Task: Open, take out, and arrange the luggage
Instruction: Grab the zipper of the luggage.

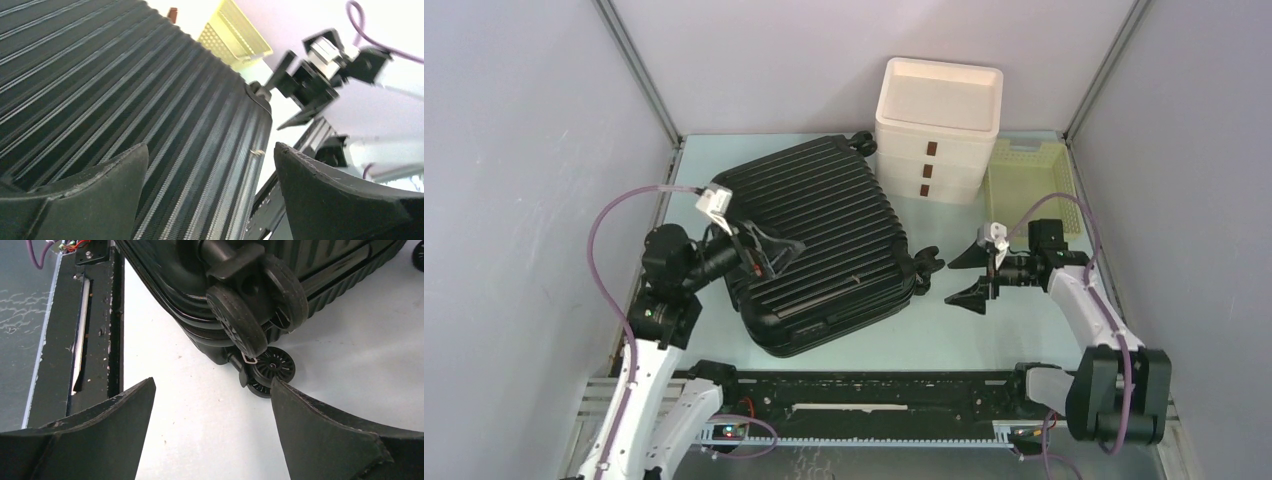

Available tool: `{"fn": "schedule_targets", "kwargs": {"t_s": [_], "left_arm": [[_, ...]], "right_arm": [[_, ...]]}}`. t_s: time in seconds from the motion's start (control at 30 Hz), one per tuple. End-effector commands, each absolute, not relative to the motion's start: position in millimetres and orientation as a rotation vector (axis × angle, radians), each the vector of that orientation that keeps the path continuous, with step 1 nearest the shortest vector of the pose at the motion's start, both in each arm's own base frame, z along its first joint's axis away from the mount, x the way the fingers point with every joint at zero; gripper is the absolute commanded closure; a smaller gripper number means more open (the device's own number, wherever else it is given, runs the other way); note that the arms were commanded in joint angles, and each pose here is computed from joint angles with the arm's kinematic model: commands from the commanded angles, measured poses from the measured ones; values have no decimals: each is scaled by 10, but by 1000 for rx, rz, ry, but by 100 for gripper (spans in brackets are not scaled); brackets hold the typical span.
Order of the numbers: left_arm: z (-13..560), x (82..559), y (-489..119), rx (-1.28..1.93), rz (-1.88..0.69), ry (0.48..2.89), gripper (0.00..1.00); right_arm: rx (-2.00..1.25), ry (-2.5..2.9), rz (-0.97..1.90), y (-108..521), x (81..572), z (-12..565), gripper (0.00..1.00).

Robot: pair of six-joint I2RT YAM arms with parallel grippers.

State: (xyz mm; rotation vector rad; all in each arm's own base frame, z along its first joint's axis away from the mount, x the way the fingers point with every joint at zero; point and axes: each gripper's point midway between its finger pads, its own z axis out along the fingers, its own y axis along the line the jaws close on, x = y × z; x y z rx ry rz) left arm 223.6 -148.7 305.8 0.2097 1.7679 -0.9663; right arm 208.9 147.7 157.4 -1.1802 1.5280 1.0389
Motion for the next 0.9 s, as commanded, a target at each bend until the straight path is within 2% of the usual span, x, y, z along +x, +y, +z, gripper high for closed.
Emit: {"fn": "schedule_targets", "kwargs": {"t_s": [0.0, 0.2, 0.43, 0.67, 0.87], "left_arm": [[3095, 2082, -1620, 457, -885, 1635, 0], [2902, 2116, -1502, 503, -744, 1578, 0], [2754, 2164, -1417, 484, -677, 1582, 0], [2728, 2173, -1411, 476, -675, 1593, 0], [2752, 2153, -1411, 478, -676, 1581, 0]], "right_arm": [[-1241, 1447, 1029, 1559, 2236, 1549, 8], [-1317, 1469, 976, 1639, 2364, 1374, 22], [-1382, 1457, 876, 1698, 2459, 1296, 30], [-1429, 1457, 760, 1662, 2513, 1209, 31], [-1336, 1458, 905, 1770, 2439, 1366, 30]]}}
